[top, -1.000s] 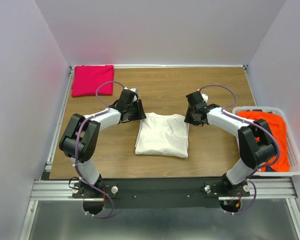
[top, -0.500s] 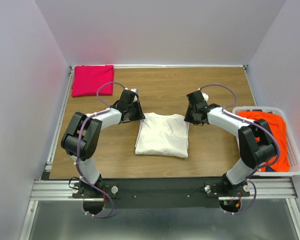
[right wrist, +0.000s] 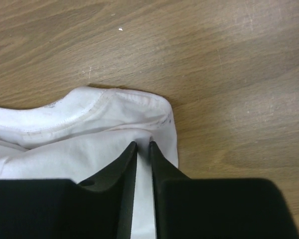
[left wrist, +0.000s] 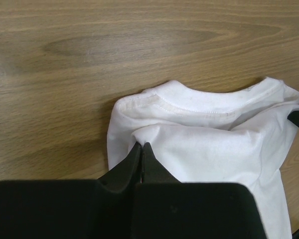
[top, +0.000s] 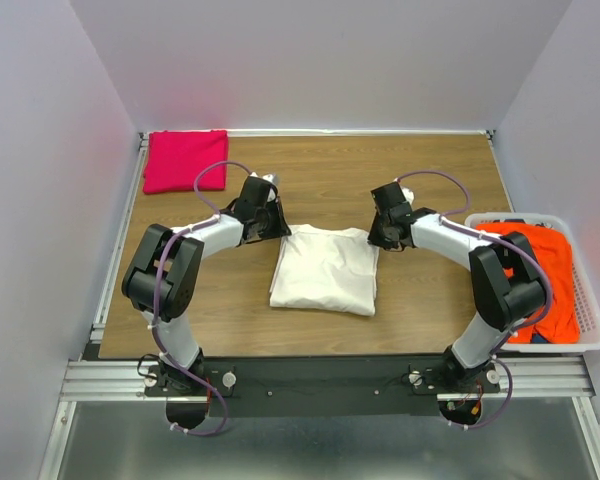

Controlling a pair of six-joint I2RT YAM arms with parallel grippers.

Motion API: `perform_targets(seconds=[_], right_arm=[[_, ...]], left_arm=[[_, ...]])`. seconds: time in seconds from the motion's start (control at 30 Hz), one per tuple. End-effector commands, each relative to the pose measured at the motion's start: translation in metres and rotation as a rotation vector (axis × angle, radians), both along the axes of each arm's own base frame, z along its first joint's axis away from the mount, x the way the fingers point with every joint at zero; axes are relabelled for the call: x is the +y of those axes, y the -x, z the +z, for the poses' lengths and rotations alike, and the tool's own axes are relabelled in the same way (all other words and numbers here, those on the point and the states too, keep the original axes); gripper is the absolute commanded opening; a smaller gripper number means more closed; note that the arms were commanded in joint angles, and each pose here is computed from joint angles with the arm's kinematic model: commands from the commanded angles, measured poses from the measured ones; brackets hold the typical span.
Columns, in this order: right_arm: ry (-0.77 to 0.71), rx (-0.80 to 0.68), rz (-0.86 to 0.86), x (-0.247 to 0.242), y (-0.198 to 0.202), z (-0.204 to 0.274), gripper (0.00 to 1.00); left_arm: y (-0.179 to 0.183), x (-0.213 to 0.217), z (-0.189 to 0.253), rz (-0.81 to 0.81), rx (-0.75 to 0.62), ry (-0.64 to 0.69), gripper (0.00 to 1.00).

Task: Fold and stack the t-shirts
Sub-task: Fold the tshirt

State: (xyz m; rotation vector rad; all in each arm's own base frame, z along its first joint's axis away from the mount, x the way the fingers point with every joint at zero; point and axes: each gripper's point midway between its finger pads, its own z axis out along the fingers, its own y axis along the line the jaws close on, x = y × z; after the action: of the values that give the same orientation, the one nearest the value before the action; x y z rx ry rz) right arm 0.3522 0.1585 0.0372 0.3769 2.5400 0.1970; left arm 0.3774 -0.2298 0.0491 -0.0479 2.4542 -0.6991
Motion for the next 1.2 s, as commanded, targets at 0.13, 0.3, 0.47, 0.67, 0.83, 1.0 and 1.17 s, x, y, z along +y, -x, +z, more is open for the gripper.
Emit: perform_targets(seconds=[0.13, 0.3, 0.47, 0.67, 0.83, 1.0, 1.17], right_arm=[[-0.024, -0.109, -0.048, -0.004, -0.013, 0.031, 0.02], [-0.026, -0.184, -0.055, -0.011, -0.013, 0.059, 0.00], [-0.017, -0.213, -0.070, -0.016, -0.019, 0.069, 0.00], [0.035, -0.179, -0.107, -0.034, -0.047, 0.052, 0.00], [0.020, -0.213, -0.099, -0.033, -0.090, 0.047, 0.00], [0.020, -0.198, -0.071, -0.027, -0.117, 0.031, 0.05], [0.014, -0.208, -0.081, -0.038, -0.137, 0.032, 0.27]], left_arm=[[-0.009, -0.005, 0.045, -0.029, -0.108, 0.024, 0.00], [-0.008, 0.000, 0.064, -0.031, -0.142, 0.012, 0.00], [-0.012, 0.003, 0.071, -0.028, -0.149, 0.009, 0.00], [-0.038, 0.014, 0.070, 0.024, -0.159, -0.003, 0.00], [-0.073, 0.022, 0.037, 0.073, -0.114, -0.019, 0.00], [-0.101, 0.023, 0.023, 0.096, -0.107, -0.004, 0.01], [-0.124, 0.028, 0.046, 0.125, -0.158, 0.001, 0.42]])
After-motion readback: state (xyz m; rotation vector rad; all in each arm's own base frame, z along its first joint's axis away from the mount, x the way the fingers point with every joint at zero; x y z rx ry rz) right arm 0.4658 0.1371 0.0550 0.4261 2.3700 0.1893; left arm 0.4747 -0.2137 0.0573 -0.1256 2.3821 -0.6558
